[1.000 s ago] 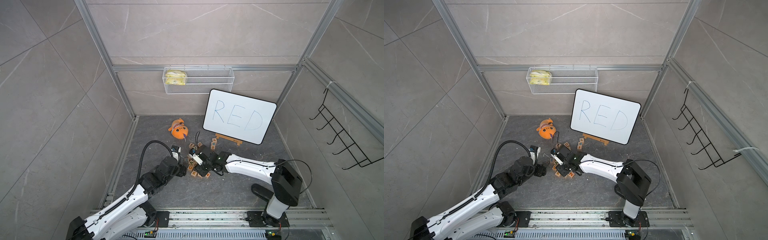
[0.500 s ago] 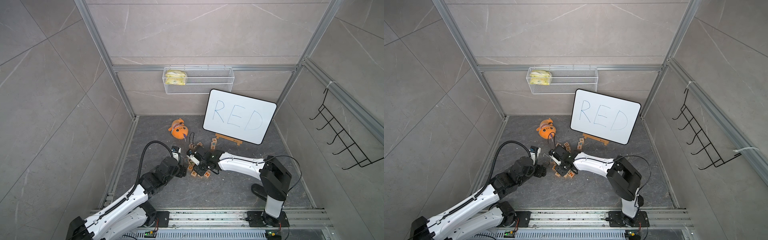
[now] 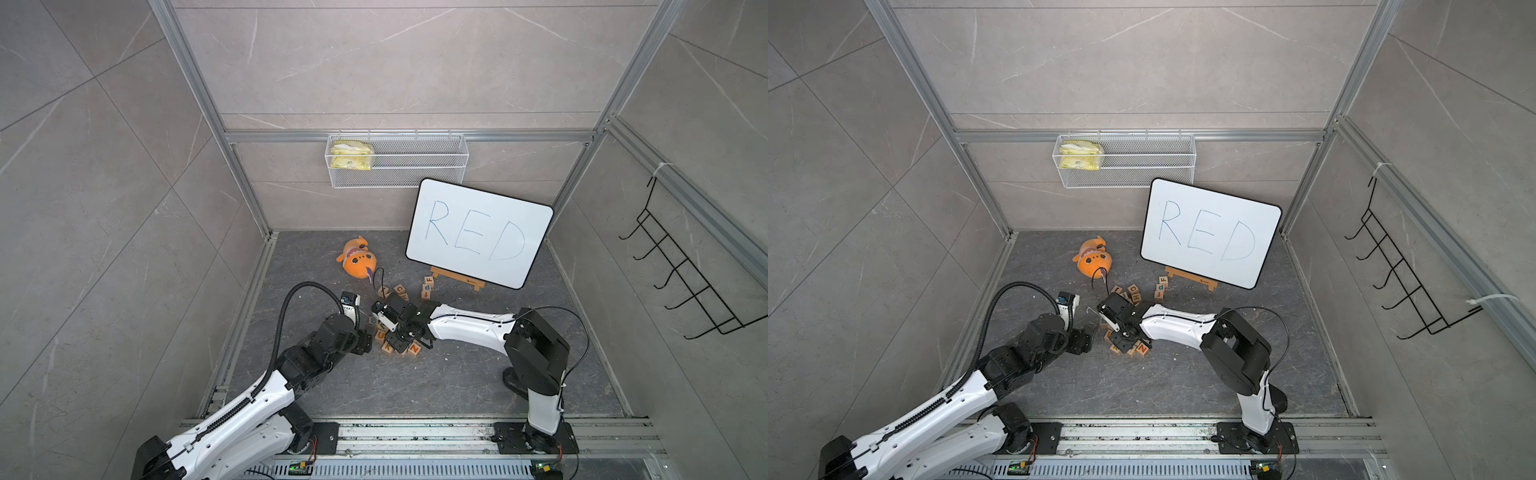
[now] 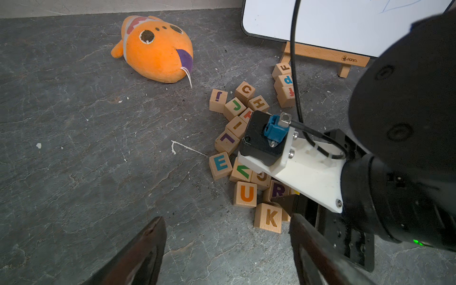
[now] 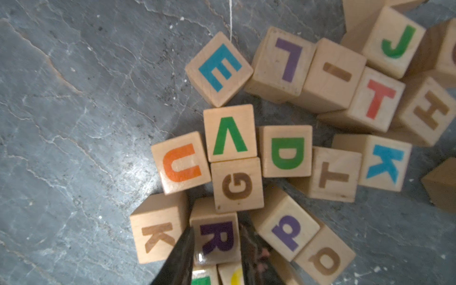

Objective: Assemble the uppercase word "red" with letter blocks
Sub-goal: Pick up the letter block from the center of the board, then place the letter block at the center of the board.

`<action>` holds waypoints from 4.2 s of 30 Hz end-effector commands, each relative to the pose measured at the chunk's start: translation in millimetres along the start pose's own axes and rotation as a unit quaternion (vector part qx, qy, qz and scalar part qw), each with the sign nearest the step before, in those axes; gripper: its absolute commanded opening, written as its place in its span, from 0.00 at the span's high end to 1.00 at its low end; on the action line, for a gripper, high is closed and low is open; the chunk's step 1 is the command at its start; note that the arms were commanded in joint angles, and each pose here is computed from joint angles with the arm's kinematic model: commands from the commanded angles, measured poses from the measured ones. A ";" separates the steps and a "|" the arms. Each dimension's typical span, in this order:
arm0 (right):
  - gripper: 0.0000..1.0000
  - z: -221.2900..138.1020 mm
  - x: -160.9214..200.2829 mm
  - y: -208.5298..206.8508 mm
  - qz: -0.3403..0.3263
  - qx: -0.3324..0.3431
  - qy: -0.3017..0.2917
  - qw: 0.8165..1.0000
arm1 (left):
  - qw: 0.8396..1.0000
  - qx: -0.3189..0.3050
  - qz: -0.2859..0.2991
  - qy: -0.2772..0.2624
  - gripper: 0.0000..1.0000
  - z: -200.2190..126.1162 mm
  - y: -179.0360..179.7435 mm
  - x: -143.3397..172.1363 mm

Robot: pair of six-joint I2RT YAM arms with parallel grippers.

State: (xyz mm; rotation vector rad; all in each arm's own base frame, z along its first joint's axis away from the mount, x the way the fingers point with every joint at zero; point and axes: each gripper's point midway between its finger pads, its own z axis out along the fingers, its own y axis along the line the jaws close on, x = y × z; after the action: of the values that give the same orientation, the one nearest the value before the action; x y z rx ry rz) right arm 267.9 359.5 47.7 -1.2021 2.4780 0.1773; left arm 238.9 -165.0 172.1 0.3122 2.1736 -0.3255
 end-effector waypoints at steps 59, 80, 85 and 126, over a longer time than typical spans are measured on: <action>0.59 18.8 16.5 -4.9 0.007 0.017 0.053 0.998 | 0.999 -0.005 -0.007 -0.032 0.18 -11.0 1.8 -21.2; 0.86 -20.9 -4.8 -9.5 0.011 0.021 -0.016 1.000 | 0.999 0.005 -0.008 -0.037 0.18 -10.9 -1.2 -21.9; 1.00 -61.8 -13.3 -19.9 0.011 0.041 -0.066 0.997 | 0.999 0.016 -0.008 -0.042 0.18 -10.3 -4.6 -22.0; 1.00 -47.3 126.1 -62.8 -0.364 -0.107 0.046 0.924 | 0.995 0.089 -0.022 -0.033 0.18 -6.4 -31.5 -19.6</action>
State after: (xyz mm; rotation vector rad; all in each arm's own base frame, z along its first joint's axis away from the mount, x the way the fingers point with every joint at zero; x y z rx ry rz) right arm 225.9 206.2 46.0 -2.1636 1.9789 0.1389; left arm 232.1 -188.7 186.3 0.3645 2.1271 -0.5026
